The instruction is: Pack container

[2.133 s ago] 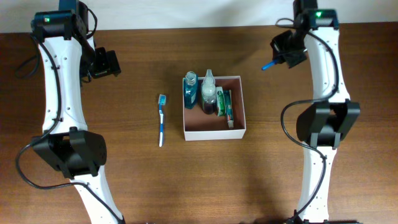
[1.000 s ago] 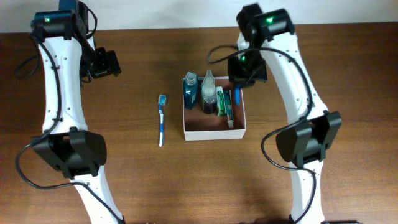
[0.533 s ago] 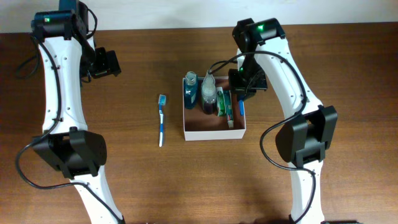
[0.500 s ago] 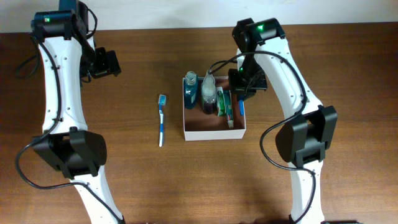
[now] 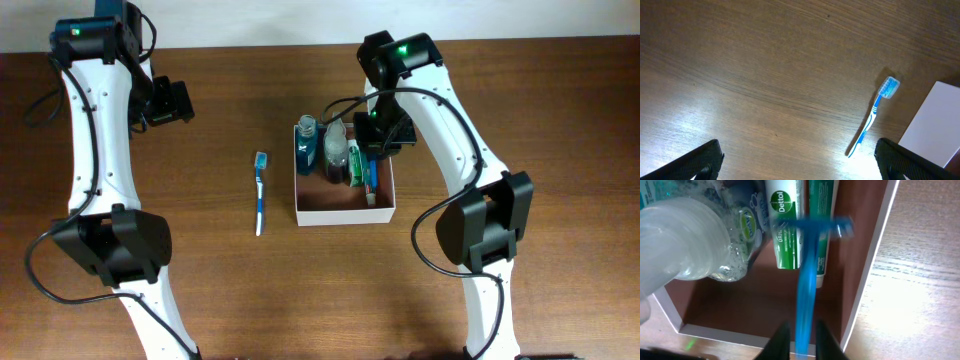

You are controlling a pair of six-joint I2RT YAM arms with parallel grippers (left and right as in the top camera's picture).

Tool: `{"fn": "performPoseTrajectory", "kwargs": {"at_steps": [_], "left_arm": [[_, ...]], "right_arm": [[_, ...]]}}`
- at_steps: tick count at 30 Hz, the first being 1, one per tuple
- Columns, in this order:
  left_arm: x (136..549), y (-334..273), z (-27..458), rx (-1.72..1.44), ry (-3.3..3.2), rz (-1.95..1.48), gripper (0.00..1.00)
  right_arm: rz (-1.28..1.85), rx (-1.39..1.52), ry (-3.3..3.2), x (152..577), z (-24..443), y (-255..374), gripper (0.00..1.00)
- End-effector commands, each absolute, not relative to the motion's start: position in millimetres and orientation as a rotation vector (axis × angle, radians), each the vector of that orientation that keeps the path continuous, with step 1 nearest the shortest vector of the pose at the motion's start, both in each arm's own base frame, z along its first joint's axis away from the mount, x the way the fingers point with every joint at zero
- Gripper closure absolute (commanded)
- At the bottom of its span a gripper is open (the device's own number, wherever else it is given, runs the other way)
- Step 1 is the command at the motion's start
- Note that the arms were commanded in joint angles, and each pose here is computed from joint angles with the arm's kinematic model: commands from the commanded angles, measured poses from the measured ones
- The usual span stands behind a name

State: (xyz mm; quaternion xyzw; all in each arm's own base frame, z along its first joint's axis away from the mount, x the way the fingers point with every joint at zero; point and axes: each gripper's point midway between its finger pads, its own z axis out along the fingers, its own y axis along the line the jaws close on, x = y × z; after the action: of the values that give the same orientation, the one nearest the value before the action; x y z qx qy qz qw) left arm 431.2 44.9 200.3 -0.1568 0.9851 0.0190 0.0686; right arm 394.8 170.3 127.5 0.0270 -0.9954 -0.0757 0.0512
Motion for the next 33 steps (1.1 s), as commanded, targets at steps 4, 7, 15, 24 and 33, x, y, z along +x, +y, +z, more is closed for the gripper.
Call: {"fn": "performPoseTrajectory", "kwargs": {"at_steps": [4,7,15,24,33], "left_arm": [[428,45,207,-0.478,2.954,0.045,0.01],[428,45,207,-0.478,2.954,0.045,0.01],[428,45,207,-0.478,2.954,0.045,0.01],[428,45,207,-0.478,2.954,0.045,0.01],[428,45,207,-0.478,2.954,0.045,0.01]], "right_arm": [[-0.220,0.099,-3.055,395,135,169,0.75],[-0.179,0.100,-3.066,396,134,165,0.67],[-0.091,0.064,-3.099,401,152,141,0.22],[-0.178,0.013,-3.292,406,225,116,0.01],[-0.186,-0.206,-3.468,374,299,50,0.01]]}}
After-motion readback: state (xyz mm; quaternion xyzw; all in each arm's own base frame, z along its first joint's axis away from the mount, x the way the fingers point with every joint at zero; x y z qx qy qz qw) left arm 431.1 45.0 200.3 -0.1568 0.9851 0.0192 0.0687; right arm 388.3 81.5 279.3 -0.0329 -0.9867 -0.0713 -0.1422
